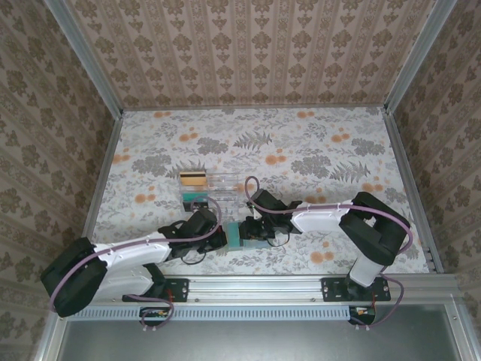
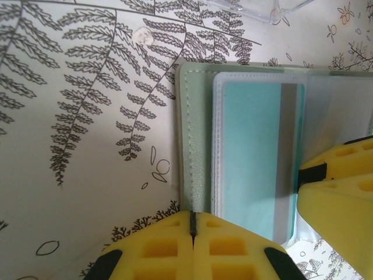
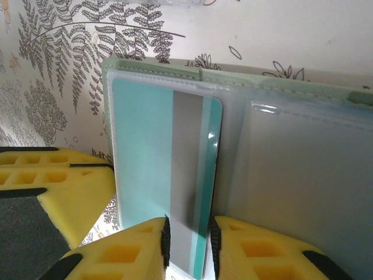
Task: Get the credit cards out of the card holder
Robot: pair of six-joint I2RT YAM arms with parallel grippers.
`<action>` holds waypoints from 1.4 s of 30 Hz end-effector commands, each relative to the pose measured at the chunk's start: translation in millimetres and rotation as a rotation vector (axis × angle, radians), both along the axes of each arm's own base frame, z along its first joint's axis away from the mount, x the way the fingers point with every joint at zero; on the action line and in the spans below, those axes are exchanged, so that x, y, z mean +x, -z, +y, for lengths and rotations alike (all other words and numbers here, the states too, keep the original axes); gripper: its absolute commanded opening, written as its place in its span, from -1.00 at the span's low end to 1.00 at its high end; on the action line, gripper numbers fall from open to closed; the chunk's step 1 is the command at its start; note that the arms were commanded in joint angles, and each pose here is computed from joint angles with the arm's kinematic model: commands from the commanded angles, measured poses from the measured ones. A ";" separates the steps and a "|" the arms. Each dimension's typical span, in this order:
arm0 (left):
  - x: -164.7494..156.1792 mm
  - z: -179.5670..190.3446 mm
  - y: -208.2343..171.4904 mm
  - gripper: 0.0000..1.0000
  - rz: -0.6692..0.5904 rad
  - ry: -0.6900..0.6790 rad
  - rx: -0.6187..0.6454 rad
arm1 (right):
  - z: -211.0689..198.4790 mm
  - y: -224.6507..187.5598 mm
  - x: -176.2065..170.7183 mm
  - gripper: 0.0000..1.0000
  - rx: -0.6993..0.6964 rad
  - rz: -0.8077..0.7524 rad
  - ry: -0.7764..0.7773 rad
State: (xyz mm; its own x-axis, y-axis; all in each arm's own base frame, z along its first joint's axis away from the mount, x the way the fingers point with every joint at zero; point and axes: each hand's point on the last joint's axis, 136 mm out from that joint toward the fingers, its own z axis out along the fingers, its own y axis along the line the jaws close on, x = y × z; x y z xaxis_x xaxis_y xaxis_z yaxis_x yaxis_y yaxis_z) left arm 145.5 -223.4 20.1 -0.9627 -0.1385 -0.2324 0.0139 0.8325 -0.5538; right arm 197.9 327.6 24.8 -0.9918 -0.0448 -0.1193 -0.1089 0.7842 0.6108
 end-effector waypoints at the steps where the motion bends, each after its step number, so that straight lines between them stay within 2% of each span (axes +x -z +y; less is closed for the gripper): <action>1: 2.5 -8.4 -6.2 -0.93 -0.005 0.002 -0.016 | 4.8 -0.7 1.7 -0.48 0.016 0.014 0.000; 5: 2.1 -11.0 -5.6 -0.93 -0.001 0.008 -0.018 | 7.1 -2.4 1.8 -0.50 0.030 0.015 -0.001; 12: 0.9 -11.1 -4.0 -0.94 0.004 0.011 -0.013 | 4.1 -1.5 3.1 -0.69 0.042 0.021 0.016; 16: 0.2 -9.2 -4.1 -0.94 0.004 0.009 -0.007 | -0.3 -0.9 4.0 -0.98 0.038 0.024 0.029; 17: 0.0 -8.7 -4.4 -0.94 0.003 0.008 -0.005 | -1.4 -0.7 3.7 -1.00 0.036 0.025 0.030; 30: -0.7 15.0 -9.1 -0.95 -0.023 -0.042 0.022 | -35.5 -3.6 6.8 -1.00 -0.015 0.003 0.077; 42: 7.9 -0.9 -26.5 -0.94 -0.057 -0.020 -0.040 | -38.1 -4.9 5.8 -0.99 -0.013 -0.009 0.065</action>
